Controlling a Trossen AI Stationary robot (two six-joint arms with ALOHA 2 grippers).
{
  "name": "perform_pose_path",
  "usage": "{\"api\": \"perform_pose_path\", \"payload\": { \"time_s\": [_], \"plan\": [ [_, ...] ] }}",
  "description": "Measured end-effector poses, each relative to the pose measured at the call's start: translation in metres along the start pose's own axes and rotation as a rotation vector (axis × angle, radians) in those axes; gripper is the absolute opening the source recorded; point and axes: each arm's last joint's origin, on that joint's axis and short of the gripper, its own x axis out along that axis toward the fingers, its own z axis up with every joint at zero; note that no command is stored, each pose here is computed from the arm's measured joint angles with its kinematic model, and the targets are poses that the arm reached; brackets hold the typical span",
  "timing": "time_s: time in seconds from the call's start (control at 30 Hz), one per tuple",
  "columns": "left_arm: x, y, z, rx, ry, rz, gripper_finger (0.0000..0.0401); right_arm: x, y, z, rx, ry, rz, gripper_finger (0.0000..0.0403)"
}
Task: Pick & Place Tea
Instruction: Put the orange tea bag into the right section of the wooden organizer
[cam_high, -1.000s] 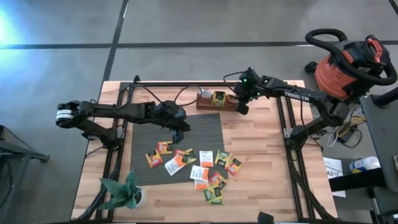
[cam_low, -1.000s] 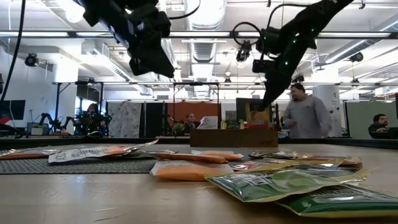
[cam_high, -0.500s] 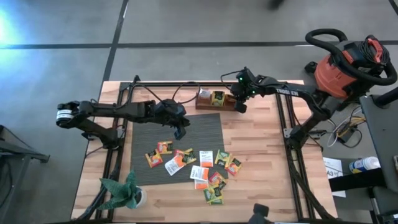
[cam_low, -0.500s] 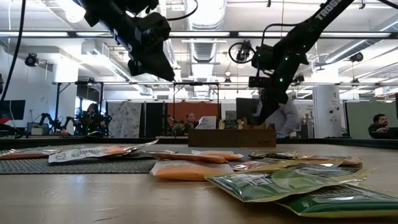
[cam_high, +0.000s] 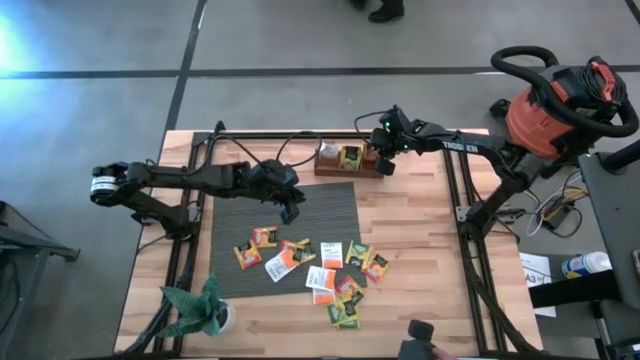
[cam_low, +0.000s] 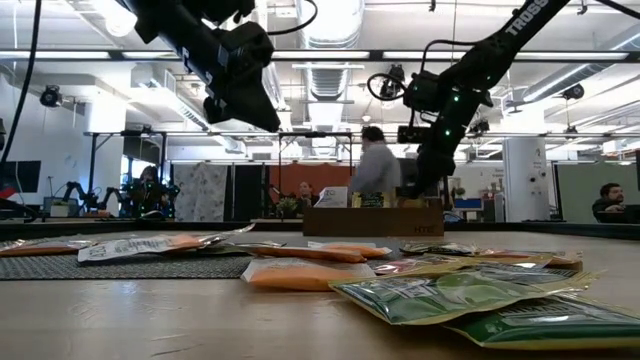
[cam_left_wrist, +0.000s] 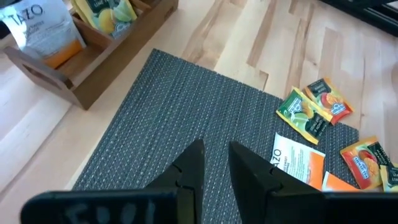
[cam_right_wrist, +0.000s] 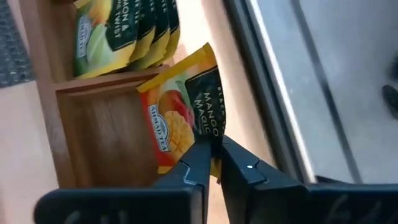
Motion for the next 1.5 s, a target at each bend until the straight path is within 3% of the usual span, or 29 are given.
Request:
{"api": "perform_pose_path", "payload": {
  "time_s": [0.33,0.57,0.67,0.8,0.93,1.07,1.17,1.3,1.4,1.5],
  "plan": [
    [0.005,0.003,-0.011,-0.037,0.024,0.008,0.0069,0.000,-0.001,0.002,-0.044,-0.021,-0.013,0.0094],
    [0.005,0.004,-0.011,-0.042,0.024,0.008,0.0069,-0.001,-0.001,0.002,-0.029,-0.023,-0.014,0.0118],
    [0.005,0.004,-0.011,-0.039,0.023,0.007,0.0069,-0.008,-0.002,0.004,0.046,-0.045,-0.023,0.0122],
    [0.005,0.004,-0.011,-0.038,0.024,0.007,0.0069,-0.029,-0.002,0.005,0.262,-0.073,-0.021,0.0121],
    [0.005,0.004,-0.012,-0.035,0.033,0.010,0.0069,-0.050,0.009,-0.003,0.436,-0.014,0.147,0.0116],
    [0.005,0.004,-0.013,-0.009,0.034,0.006,0.0069,-0.059,0.037,-0.011,0.558,0.105,0.415,0.0109],
    [0.005,0.003,-0.012,-0.008,0.029,-0.016,0.0069,-0.060,0.071,-0.017,0.609,0.216,0.513,0.0105],
    [0.013,-0.002,-0.008,0.003,0.019,-0.158,0.0069,-0.062,0.126,-0.028,0.648,0.367,0.546,0.0100],
    [0.024,-0.009,-0.006,0.038,0.006,-0.319,0.0069,-0.067,0.165,-0.038,0.679,0.424,0.467,0.0098],
    [0.043,-0.016,-0.007,0.056,-0.012,-0.396,0.0069,-0.077,0.198,-0.047,0.753,0.436,0.436,0.0099]
  ]
}}
